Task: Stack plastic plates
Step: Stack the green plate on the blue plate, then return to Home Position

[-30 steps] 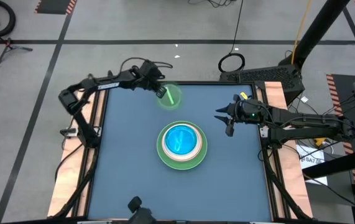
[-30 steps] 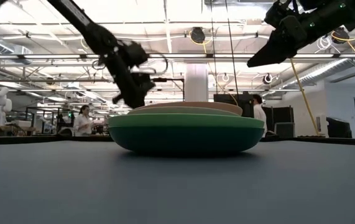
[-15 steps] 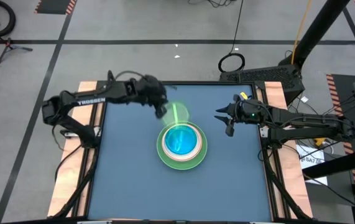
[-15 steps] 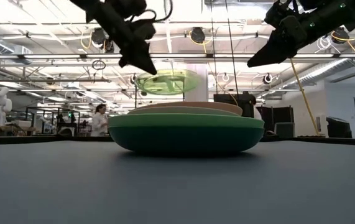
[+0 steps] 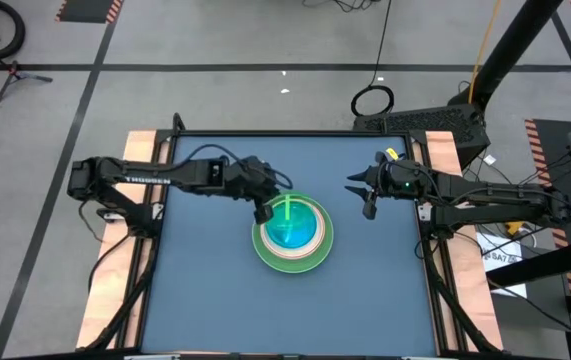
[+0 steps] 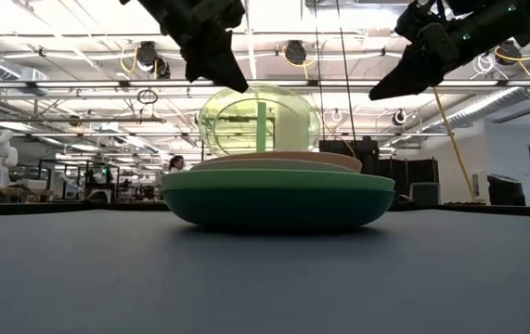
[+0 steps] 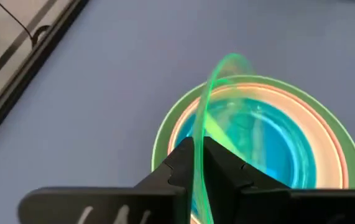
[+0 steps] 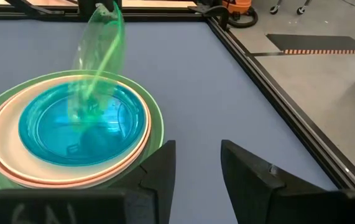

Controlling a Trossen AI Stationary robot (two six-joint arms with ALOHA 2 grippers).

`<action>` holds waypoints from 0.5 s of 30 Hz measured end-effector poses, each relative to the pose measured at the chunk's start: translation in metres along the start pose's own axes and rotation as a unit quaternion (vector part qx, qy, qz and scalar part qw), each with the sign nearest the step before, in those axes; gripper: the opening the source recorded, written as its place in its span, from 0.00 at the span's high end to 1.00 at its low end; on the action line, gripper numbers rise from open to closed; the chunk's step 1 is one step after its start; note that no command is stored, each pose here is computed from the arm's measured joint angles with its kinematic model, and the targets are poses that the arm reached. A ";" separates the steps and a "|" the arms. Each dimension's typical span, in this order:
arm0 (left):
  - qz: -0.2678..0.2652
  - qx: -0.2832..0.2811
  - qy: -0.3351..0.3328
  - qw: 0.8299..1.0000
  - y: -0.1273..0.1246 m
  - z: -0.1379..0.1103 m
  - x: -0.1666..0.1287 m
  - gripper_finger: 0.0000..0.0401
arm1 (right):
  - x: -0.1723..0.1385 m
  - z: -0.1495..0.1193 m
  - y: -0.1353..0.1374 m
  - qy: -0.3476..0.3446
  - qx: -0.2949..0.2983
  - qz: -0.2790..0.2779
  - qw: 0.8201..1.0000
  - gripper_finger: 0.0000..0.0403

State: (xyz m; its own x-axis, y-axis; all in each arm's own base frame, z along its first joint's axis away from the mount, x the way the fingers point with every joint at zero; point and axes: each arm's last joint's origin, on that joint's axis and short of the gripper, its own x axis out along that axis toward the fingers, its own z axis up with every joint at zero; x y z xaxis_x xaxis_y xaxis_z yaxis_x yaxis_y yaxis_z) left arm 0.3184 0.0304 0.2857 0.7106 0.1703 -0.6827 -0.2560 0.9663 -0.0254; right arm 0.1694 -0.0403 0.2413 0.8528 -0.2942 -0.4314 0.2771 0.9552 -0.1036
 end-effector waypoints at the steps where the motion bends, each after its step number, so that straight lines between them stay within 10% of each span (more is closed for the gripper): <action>1: 0.000 0.000 0.000 1.000 0.000 0.000 0.001 0.90 | 0.000 0.000 0.000 0.000 0.000 0.000 1.000 0.69; 15: 0.014 0.027 0.070 0.997 0.006 -0.014 0.026 0.71 | 0.000 0.000 0.000 0.000 -0.002 0.000 1.000 0.69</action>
State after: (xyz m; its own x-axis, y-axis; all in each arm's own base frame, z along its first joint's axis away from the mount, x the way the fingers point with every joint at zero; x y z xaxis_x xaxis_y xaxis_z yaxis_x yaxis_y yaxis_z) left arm 0.3266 0.0385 0.2575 0.6044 0.1733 -0.7776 -0.2369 0.9710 0.0323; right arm 0.1694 -0.0403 0.2414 0.8528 -0.2946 -0.4312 0.2754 0.9552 -0.1078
